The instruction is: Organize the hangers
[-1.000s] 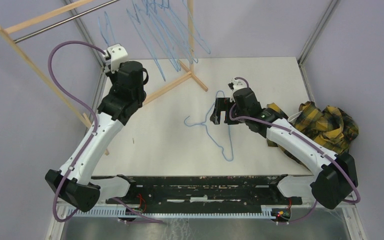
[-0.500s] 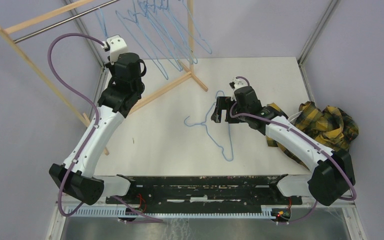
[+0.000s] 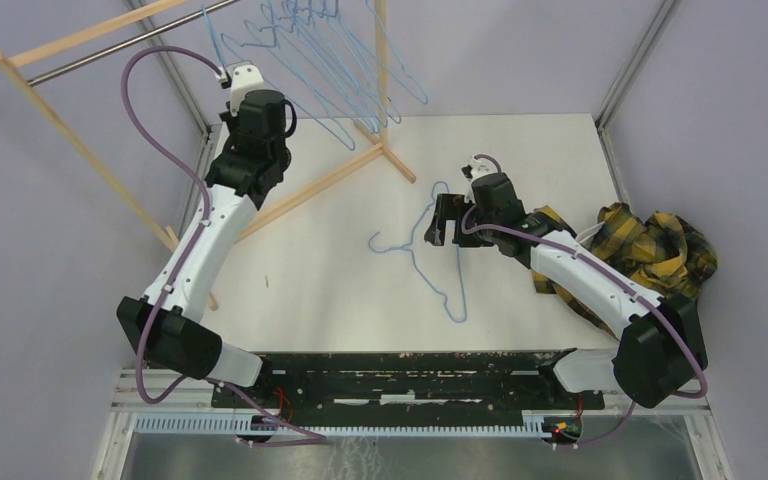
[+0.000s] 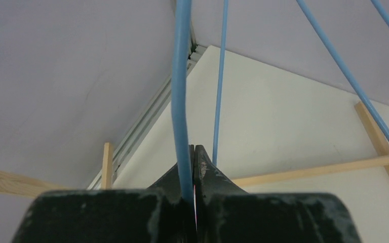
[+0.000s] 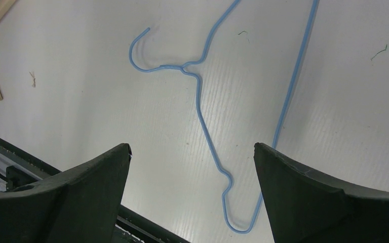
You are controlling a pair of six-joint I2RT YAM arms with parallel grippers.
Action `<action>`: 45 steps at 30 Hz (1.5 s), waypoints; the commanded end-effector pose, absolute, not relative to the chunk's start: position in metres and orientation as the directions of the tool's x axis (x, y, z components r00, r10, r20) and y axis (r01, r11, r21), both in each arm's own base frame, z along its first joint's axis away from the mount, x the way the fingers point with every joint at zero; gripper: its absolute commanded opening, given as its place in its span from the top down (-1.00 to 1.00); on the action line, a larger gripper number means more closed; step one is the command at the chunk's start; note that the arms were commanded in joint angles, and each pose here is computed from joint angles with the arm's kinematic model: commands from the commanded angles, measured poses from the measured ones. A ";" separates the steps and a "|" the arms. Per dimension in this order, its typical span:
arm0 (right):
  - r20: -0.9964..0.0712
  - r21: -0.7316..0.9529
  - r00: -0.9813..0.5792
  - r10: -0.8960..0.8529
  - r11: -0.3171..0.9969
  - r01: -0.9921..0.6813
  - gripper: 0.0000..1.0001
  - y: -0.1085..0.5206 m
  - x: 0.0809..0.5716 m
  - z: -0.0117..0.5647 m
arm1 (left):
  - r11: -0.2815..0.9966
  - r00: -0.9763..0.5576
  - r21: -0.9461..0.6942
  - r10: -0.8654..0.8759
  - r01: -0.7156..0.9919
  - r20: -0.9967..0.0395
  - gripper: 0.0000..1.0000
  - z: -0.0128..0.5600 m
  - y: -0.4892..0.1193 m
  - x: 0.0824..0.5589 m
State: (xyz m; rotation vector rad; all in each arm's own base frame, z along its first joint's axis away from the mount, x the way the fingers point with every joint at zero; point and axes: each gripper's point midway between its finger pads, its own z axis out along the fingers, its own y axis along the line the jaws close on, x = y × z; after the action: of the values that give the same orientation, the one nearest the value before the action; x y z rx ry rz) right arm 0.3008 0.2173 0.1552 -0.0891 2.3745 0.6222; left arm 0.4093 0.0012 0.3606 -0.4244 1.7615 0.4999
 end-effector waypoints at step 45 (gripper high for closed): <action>-0.507 0.083 -0.778 -0.372 0.877 -0.473 -0.84 0.269 0.315 0.040 | 0.966 -0.199 -0.213 -0.239 -0.145 -0.950 -0.98 0.360 -0.026 0.263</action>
State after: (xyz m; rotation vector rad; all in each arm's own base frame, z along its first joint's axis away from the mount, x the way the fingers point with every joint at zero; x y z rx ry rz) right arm 0.2948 0.2583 0.0372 -0.5911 2.6142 0.3141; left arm 0.2713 -0.0152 0.3745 -0.2595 1.7565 0.0185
